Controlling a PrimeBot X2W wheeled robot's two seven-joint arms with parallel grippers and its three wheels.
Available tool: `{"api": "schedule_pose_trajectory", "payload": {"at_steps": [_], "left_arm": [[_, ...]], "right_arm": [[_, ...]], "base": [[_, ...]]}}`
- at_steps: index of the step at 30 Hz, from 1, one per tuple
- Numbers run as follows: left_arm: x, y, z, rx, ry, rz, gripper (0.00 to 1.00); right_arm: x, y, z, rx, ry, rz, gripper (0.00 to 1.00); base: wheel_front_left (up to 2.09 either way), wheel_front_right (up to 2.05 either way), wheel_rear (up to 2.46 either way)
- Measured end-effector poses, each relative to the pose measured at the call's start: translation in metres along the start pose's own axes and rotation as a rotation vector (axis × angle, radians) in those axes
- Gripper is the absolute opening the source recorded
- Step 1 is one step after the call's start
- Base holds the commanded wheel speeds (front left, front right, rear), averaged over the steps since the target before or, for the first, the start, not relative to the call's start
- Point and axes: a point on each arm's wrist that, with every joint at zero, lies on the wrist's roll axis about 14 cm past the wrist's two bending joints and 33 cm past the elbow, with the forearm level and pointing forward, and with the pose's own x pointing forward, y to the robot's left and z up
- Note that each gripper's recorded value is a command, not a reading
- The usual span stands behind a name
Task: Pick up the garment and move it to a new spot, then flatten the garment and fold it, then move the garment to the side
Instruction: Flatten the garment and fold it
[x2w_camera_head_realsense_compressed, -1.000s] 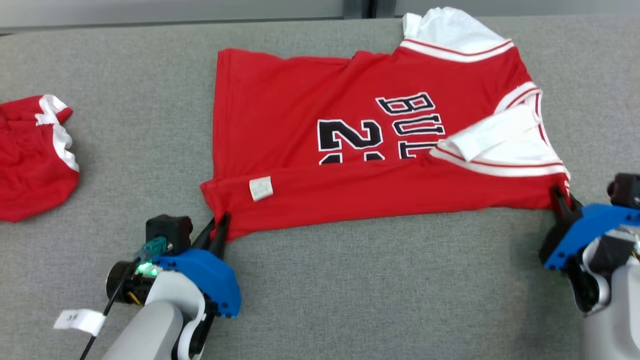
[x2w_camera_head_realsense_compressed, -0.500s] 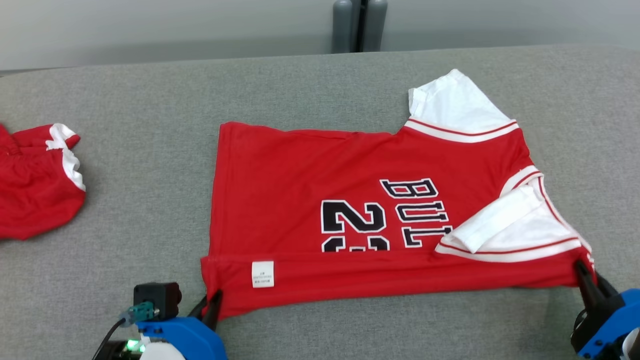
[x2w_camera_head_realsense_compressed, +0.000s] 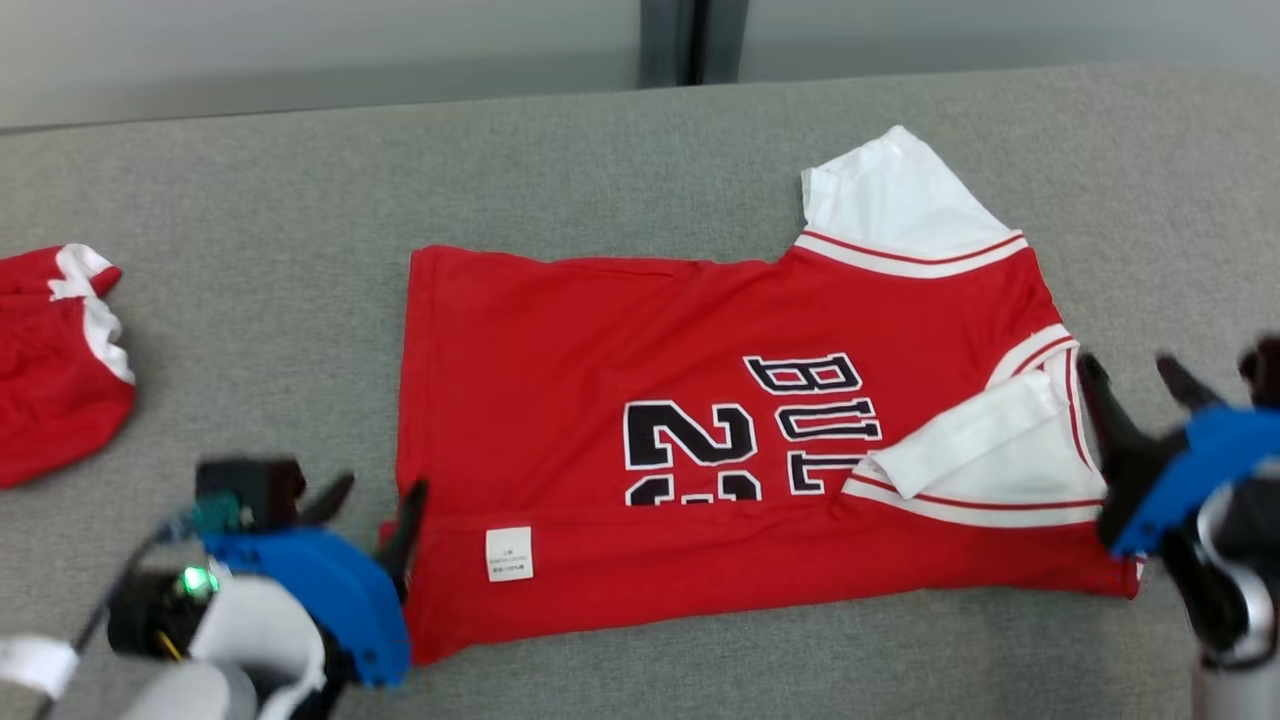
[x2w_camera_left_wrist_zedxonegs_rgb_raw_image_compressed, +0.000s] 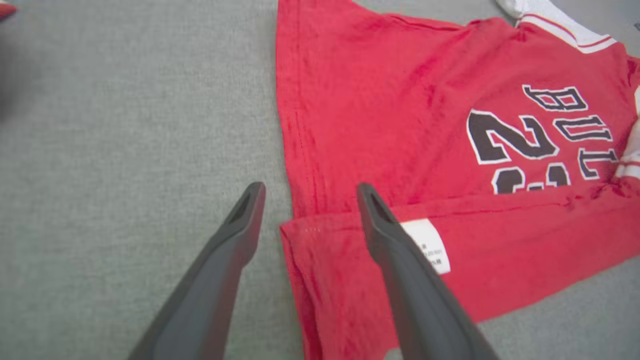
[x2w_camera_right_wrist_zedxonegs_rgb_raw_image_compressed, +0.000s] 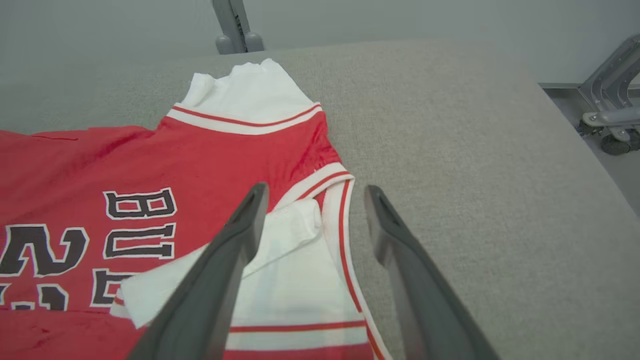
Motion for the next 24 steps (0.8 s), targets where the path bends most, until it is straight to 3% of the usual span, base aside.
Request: {"api": "schedule_pose_trajectory", "payload": {"at_steps": [5,12,17,24], "left_arm": [[0.032,0.007,0.058,0.070,-0.021,-0.055,1.00],[0.083,0.029,0.110,0.202,0.072,-0.084,1.00],[0.106,0.035,0.108,0.243,0.184,-0.134,1.00],[0.125,0.038,0.095,0.207,0.232,-0.161,1.00]], "right_arm": [[0.035,0.029,0.057,-0.092,-0.020,0.071,1.00],[0.083,0.053,0.097,-0.170,-0.011,0.126,1.00],[0.108,0.066,0.088,-0.174,0.022,0.156,1.00],[0.124,0.066,0.077,-0.158,0.034,0.168,1.00]], "base": [[0.00,0.00,0.00],[0.00,0.00,0.00],[0.00,0.00,0.00],[0.00,0.00,0.00]]}}
